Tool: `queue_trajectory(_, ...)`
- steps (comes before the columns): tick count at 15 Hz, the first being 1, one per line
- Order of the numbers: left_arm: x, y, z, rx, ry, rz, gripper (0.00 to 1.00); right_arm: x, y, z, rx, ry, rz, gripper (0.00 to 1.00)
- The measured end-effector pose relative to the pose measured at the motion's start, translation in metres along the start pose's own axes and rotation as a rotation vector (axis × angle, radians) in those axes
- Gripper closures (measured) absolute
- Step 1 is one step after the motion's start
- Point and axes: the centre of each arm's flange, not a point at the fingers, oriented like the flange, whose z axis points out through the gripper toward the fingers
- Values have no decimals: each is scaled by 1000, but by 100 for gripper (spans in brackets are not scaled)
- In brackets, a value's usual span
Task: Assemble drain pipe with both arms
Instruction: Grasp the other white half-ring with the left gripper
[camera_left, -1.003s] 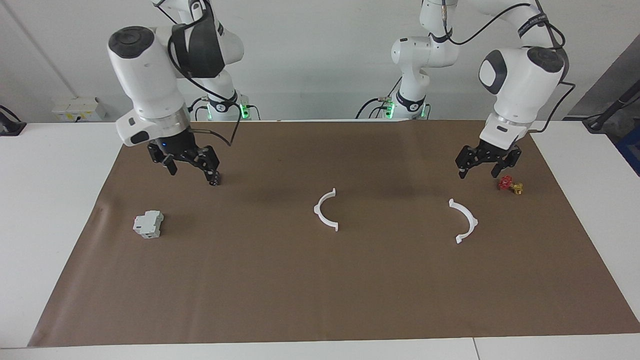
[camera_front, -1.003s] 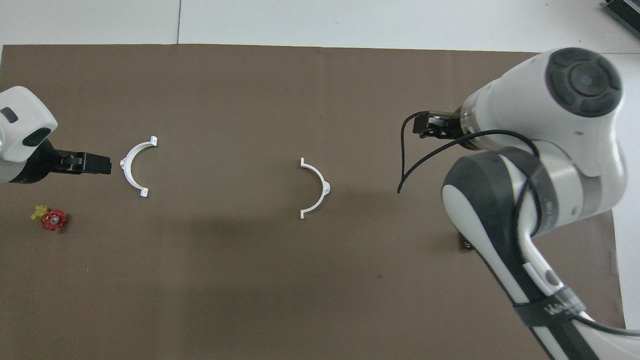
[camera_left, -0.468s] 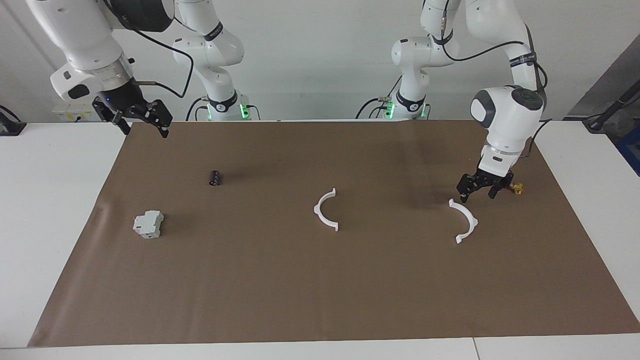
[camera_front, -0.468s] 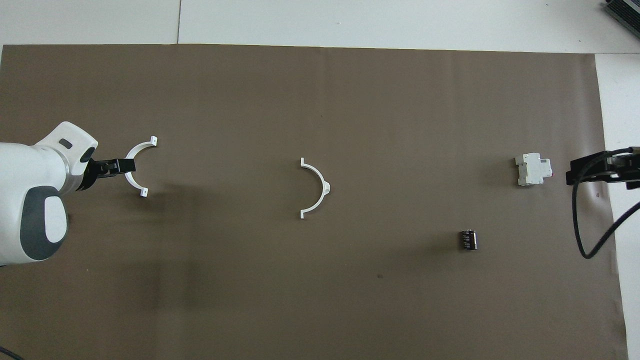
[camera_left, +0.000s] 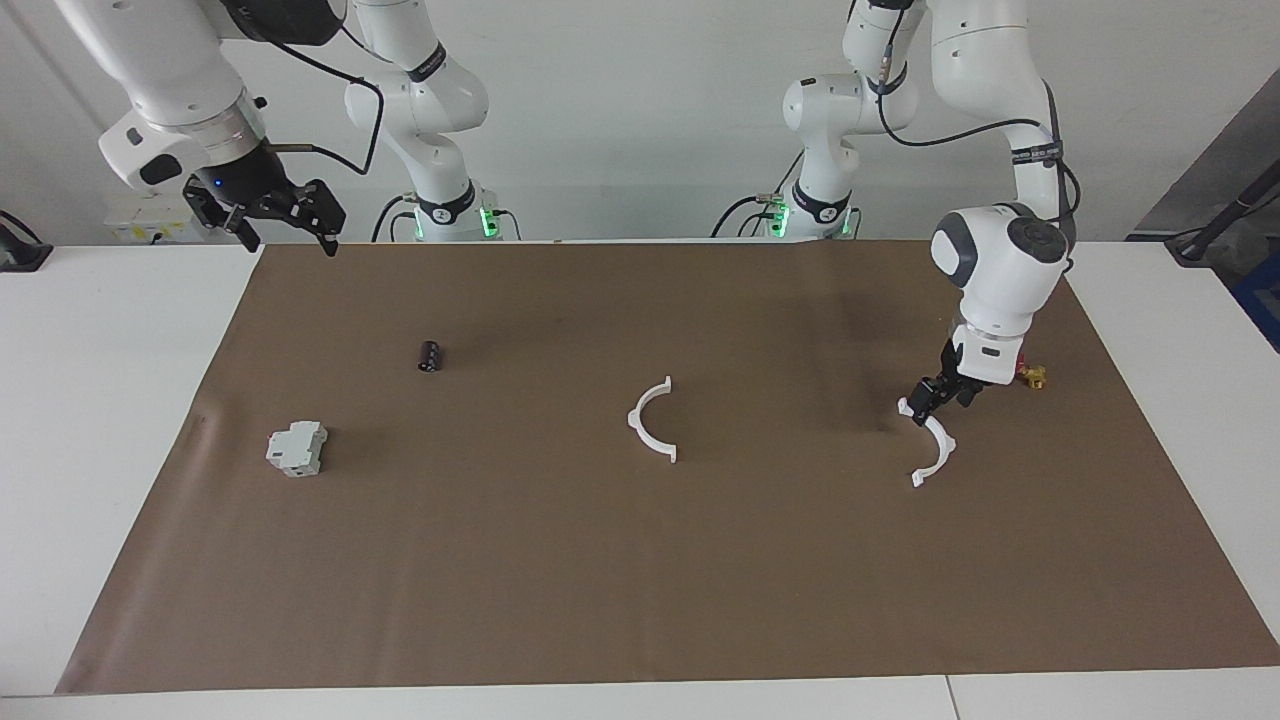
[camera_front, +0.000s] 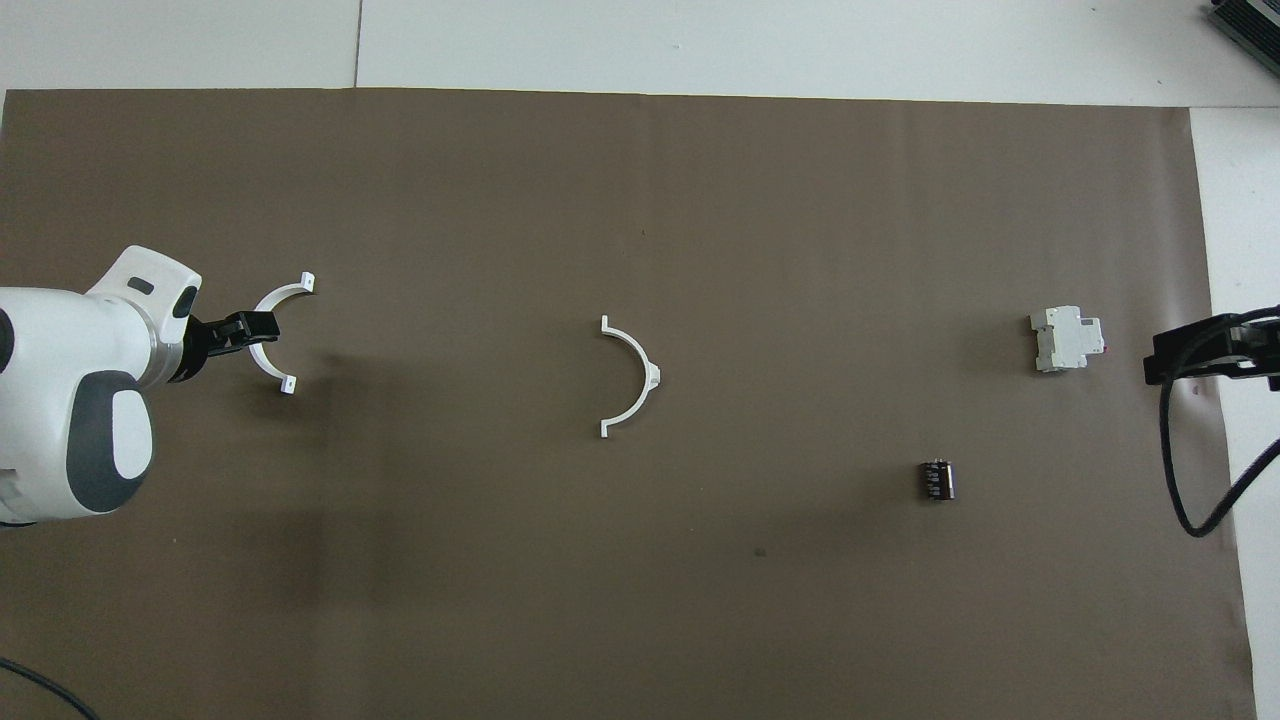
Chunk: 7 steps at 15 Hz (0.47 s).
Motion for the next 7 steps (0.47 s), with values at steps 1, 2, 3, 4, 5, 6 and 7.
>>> queue_trajectory(1,-1,1,3,2,-6,-9,0,0,-2,-2,-6,7,-30,0)
queue_trajectory(2,-2,1,5,3,-10,-15,0,0,-2,-4,-11,12,-53,0)
queue_trajectory(3,-2,0,7,4,-12,-19,0,0,0,-7,-16,17,-62,0)
queue_trajectory(4,-3,0,7,5,-14,-21,0,0,5,-10,-19,21,-62,0)
queue_trajectory(5,-4,0,8,6,-16,-23,0,0,10,-10,-20,22,-57,0)
queue_trajectory(6,-4,-1,9,7,-18,-25,0,0,13,-10,-19,22,-53,0)
queue_trajectory(7,-5,-1,11,8,-21,-26,0,0,15,-10,-19,22,-51,0)
